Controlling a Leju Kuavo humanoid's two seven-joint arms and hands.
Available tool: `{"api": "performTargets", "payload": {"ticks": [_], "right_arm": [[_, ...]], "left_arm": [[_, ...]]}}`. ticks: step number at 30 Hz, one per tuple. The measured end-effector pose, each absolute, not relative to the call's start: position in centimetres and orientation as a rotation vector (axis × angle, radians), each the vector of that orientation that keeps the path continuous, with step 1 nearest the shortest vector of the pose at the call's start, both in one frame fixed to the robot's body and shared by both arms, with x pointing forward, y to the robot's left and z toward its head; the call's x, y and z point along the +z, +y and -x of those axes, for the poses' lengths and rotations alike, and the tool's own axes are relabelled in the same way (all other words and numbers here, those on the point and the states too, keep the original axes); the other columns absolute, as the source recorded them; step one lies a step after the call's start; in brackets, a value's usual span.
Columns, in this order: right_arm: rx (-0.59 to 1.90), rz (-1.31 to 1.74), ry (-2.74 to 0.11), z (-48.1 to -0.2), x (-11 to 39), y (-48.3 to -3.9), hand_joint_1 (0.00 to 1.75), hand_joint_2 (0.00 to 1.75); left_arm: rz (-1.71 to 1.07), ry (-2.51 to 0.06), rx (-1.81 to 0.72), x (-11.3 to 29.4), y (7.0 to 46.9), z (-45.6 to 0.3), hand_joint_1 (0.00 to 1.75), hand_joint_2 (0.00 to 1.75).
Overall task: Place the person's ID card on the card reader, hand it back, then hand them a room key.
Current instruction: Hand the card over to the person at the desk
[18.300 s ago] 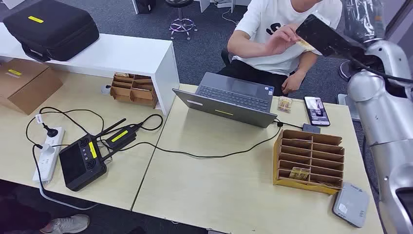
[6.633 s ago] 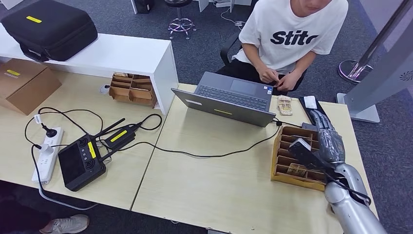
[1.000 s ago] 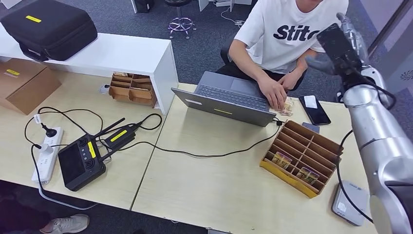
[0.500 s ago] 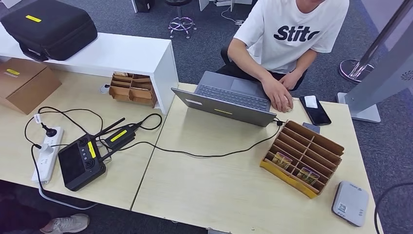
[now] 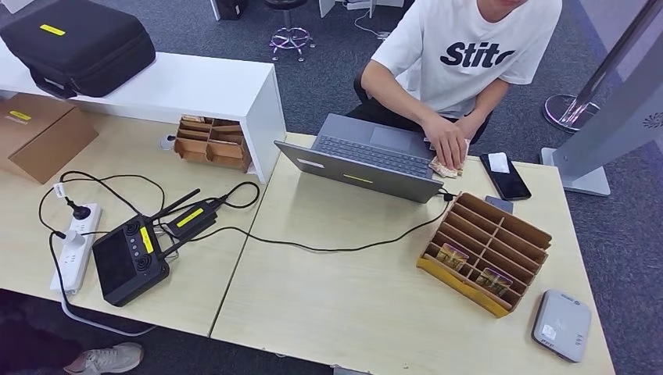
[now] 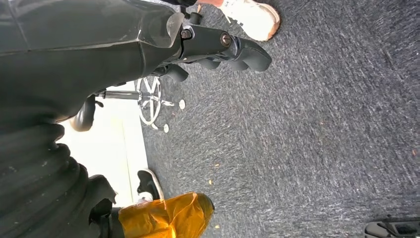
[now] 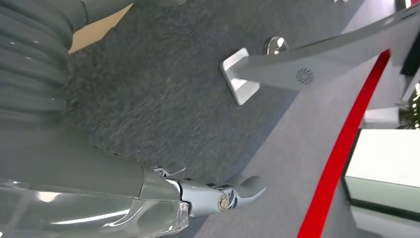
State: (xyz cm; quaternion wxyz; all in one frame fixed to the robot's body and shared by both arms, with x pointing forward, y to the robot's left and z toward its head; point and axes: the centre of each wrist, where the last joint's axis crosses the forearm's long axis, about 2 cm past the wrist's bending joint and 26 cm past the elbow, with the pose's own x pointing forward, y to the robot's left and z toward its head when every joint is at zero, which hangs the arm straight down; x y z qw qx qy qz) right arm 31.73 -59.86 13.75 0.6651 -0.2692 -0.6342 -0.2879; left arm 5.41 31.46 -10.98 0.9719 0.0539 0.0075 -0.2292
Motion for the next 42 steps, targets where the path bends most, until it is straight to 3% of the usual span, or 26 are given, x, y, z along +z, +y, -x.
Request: {"api": "performTargets", "payload": {"ticks": [11, 22, 33, 42], "right_arm": [[-0.637, 0.671, -1.151, -25.6, 8.9, -61.1, 0.0, 1.75], [-0.868, 0.556, -1.066, -18.1, 4.1, -61.4, 0.0, 1.75], [-1.08, 0.243, -1.178, -16.3, 1.6, -59.2, 0.0, 1.75], [-1.111, 0.137, -1.224, -15.1, -0.9, -56.0, 0.0, 1.75]], "left_arm": [[-0.108, 0.015, -0.438, -11.0, 31.5, -5.3, 0.0, 1.75], [-0.112, 0.018, -0.395, -11.0, 31.7, -5.2, 0.0, 1.75], [-0.113, 0.017, -0.354, -11.0, 31.7, -5.1, 0.0, 1.75], [-0.111, 0.018, -0.327, -11.0, 31.7, -4.9, 0.0, 1.75]]}}
